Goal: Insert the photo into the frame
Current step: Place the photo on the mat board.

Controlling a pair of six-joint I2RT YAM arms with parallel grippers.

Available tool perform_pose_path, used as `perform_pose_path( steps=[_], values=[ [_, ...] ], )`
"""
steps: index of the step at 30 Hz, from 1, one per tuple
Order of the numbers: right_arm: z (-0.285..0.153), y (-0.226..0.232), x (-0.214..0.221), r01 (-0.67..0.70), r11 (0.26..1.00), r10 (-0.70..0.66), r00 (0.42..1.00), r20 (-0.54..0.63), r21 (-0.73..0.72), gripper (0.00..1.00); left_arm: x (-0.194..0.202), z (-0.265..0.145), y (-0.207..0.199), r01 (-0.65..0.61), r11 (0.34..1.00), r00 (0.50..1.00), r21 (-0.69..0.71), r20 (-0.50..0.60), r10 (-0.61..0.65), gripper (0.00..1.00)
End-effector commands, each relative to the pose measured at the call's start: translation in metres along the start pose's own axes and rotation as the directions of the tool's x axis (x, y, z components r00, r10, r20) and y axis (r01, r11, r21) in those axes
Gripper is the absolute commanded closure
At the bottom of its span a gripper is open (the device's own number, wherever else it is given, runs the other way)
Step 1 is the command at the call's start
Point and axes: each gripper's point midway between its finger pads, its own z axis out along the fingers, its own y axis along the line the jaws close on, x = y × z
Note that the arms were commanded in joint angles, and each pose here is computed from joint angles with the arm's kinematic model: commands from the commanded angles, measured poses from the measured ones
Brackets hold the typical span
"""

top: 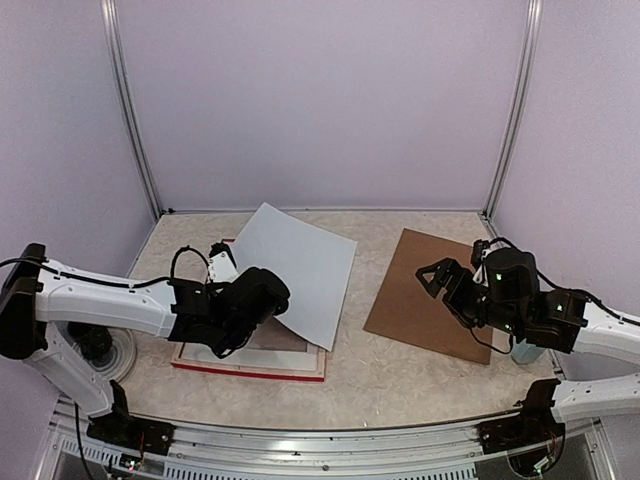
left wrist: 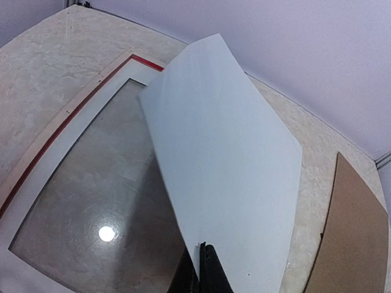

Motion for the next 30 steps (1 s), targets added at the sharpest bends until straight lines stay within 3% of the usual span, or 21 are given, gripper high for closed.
perform_pose_path(
  steps=[1, 13, 30],
  values=[
    [0.013, 0.003, 0.011, 0.034, 0.999, -0.035, 0.999, -0.042, -0.023, 0.01, -0.001, -0.011, 0.029, 0.065, 0.997, 0.998, -0.052, 0.004, -0.064, 1.0],
    [0.042, 0.005, 0.038, 0.072, 0.997, -0.076, 0.987, -0.142, -0.032, 0.01, 0.027, -0.024, 0.08, 0.095, 0.971, 0.995, -0.222, -0.015, -0.1, 1.0],
    [0.05, 0.003, 0.047, 0.093, 0.995, -0.096, 0.981, -0.169, -0.028, 0.01, 0.044, -0.03, 0.098, 0.089, 0.953, 0.994, -0.29, -0.038, -0.104, 0.99]
  ],
)
